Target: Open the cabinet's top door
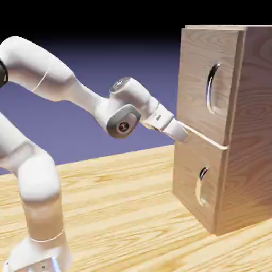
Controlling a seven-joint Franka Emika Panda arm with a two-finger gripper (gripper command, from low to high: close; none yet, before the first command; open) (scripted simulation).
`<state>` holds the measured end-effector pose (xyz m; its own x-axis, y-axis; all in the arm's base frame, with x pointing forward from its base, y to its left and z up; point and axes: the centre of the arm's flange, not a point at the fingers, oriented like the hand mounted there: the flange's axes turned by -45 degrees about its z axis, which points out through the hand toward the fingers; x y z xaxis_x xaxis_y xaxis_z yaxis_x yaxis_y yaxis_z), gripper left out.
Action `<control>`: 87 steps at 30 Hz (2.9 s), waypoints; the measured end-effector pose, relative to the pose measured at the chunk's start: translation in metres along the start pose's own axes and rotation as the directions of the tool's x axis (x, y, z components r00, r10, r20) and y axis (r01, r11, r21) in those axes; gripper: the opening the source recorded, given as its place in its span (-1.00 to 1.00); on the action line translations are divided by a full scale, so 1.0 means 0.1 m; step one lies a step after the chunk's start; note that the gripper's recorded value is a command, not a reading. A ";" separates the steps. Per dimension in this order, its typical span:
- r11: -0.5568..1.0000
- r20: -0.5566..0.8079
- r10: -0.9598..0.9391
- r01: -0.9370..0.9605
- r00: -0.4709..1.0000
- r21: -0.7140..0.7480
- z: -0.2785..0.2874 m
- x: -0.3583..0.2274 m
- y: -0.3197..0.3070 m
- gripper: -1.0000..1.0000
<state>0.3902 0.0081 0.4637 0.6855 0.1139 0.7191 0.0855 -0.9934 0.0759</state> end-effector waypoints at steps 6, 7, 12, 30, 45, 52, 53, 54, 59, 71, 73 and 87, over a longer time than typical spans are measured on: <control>0.954 -0.054 -0.299 0.298 0.953 -0.022 -0.16 0.21 -0.13 0.00; 0.938 -0.062 -0.346 0.345 0.936 -0.029 -0.19 0.24 -0.15 0.00; 0.824 -0.093 -0.566 0.561 0.819 -0.078 -0.32 0.37 -0.23 0.00; 0.097 0.004 -0.995 0.939 0.104 -0.330 -0.70 0.58 -0.29 0.00; -0.568 0.321 -0.822 0.724 -0.471 -0.392 -0.80 0.60 -0.01 0.00; -0.799 0.485 -0.600 0.509 -0.636 -0.320 -0.77 0.60 0.22 0.00; -0.826 0.507 -0.563 0.475 -0.653 -0.304 -0.76 0.60 0.26 0.00; -0.850 0.528 -0.524 0.441 -0.668 -0.287 -0.75 0.60 0.30 0.00; -0.947 0.621 -0.319 0.263 -0.716 -0.183 -0.69 0.60 0.50 0.00; -0.997 0.691 -0.076 0.068 -0.719 -0.039 -0.25 0.94 0.76 -1.00; -0.997 0.691 -0.076 0.068 -0.719 -0.039 -0.25 0.94 0.76 -1.00; -0.987 0.691 -0.082 0.157 -0.718 0.046 -0.46 0.77 0.56 -1.00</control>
<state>0.4147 -0.0394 0.5550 0.0005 0.0061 -1.0000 0.0566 0.9984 0.0061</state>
